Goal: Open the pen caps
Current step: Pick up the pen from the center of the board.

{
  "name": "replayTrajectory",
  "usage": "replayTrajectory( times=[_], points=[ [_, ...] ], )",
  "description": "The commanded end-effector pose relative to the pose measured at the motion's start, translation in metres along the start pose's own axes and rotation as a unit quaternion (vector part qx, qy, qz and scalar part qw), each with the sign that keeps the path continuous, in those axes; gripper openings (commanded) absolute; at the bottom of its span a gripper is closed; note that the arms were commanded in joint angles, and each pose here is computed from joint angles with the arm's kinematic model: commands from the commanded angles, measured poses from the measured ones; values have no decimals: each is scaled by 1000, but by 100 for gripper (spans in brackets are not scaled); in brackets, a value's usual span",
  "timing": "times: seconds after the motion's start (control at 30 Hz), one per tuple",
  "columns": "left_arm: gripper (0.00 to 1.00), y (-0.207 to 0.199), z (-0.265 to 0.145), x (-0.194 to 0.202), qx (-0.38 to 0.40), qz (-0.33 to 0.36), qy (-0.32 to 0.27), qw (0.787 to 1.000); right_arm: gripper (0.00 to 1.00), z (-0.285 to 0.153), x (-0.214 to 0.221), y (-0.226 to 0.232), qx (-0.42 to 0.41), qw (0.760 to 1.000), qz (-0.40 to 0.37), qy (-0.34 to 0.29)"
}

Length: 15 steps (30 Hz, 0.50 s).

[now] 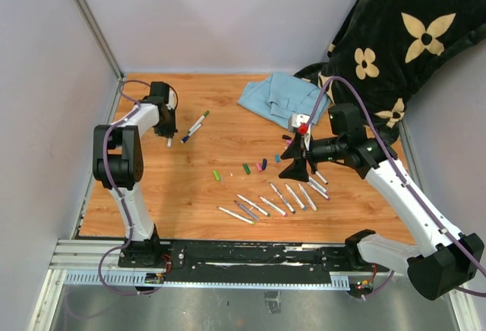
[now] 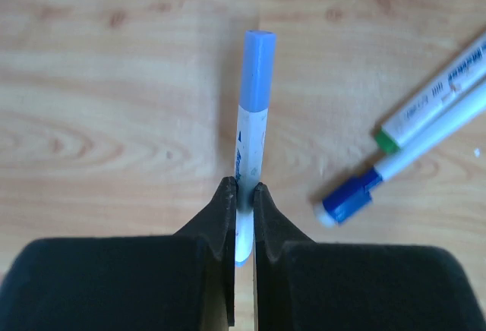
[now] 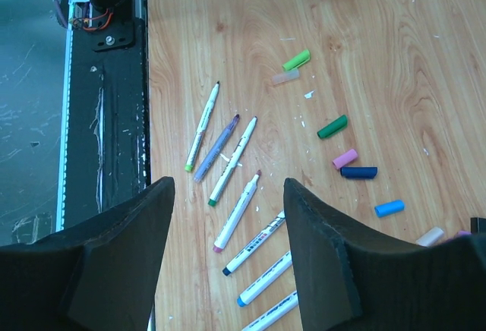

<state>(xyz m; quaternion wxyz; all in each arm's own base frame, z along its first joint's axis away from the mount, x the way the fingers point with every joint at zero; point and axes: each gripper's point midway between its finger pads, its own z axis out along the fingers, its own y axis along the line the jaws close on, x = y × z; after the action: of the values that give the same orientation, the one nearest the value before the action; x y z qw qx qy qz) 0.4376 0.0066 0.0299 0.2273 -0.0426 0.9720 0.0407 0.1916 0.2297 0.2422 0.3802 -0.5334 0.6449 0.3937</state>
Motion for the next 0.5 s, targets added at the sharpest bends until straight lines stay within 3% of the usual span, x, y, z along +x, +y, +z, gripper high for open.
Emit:
replayTrajectory(
  times=[0.0,0.2,0.47],
  points=[
    [0,4,-47,-31,4,-52,-109,993,61,-3,-5,6,-15,1000,-12,-20],
    [0,-17,-91,-13,87,-104,-184,974,61,-1,-7,9,-31,999,-5,-29],
    [0,-74,-158,22,279,-145,-262,912,61,7,-7,15,-64,996,24,-51]
  ],
)
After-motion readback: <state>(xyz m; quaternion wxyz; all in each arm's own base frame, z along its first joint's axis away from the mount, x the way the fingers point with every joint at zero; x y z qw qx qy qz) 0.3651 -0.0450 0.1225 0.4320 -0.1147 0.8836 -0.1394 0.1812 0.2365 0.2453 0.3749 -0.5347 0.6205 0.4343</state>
